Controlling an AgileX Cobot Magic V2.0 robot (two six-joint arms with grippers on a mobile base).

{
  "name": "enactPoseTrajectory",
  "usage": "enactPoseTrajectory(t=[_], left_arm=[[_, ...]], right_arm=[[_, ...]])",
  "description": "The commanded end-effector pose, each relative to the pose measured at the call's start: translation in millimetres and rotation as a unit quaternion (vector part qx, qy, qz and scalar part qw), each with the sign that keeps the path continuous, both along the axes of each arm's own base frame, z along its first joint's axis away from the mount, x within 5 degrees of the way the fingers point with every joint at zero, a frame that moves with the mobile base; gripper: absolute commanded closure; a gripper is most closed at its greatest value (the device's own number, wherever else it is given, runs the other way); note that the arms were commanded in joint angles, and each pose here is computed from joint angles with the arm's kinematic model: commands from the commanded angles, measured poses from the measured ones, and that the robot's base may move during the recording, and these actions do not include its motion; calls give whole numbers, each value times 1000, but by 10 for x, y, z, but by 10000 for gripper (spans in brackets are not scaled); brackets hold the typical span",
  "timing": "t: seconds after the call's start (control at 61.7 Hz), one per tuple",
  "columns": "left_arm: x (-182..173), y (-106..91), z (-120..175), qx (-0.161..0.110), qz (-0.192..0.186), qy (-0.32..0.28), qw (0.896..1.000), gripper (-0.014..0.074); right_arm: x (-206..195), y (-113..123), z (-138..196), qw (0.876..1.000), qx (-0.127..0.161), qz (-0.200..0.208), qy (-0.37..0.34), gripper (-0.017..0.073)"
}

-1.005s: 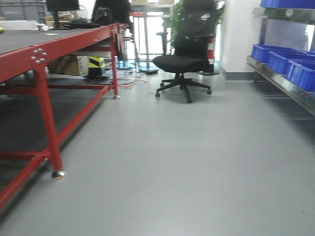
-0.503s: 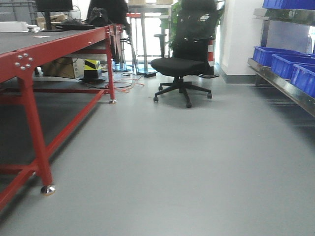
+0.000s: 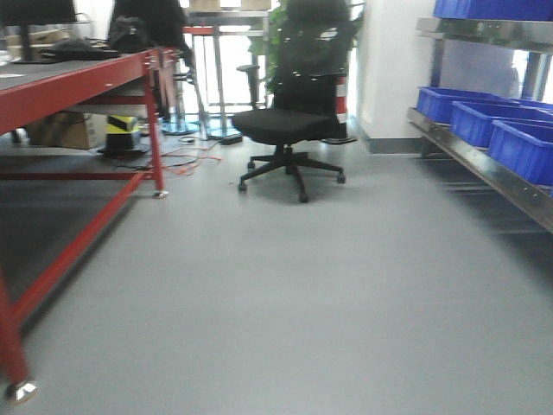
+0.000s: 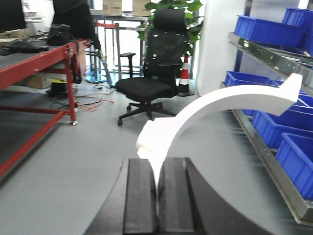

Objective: Grab PVC pipe and place in blue bin
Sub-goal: 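Drive the base toward the shelf of blue bins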

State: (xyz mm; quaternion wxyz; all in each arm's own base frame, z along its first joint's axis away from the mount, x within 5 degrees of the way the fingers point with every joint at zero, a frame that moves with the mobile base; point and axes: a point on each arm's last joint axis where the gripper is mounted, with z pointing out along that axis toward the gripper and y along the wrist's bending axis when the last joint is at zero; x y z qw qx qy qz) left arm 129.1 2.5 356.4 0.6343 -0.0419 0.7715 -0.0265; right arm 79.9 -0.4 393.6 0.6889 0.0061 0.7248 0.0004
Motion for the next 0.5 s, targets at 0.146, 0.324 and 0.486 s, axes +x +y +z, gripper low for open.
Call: enactPoseTrajectory(t=[0.146, 0.324, 0.486], left_arm=[[-8, 4, 40, -3, 2, -18, 1000, 704], [-8, 4, 40, -3, 2, -18, 1000, 704], [-8, 4, 40, -3, 2, -18, 1000, 704]], right_arm=[[-5, -2, 20, 1000, -2, -1, -12, 728], [-5, -2, 20, 1000, -2, -1, -12, 728], [-5, -2, 20, 1000, -2, -1, -12, 728]])
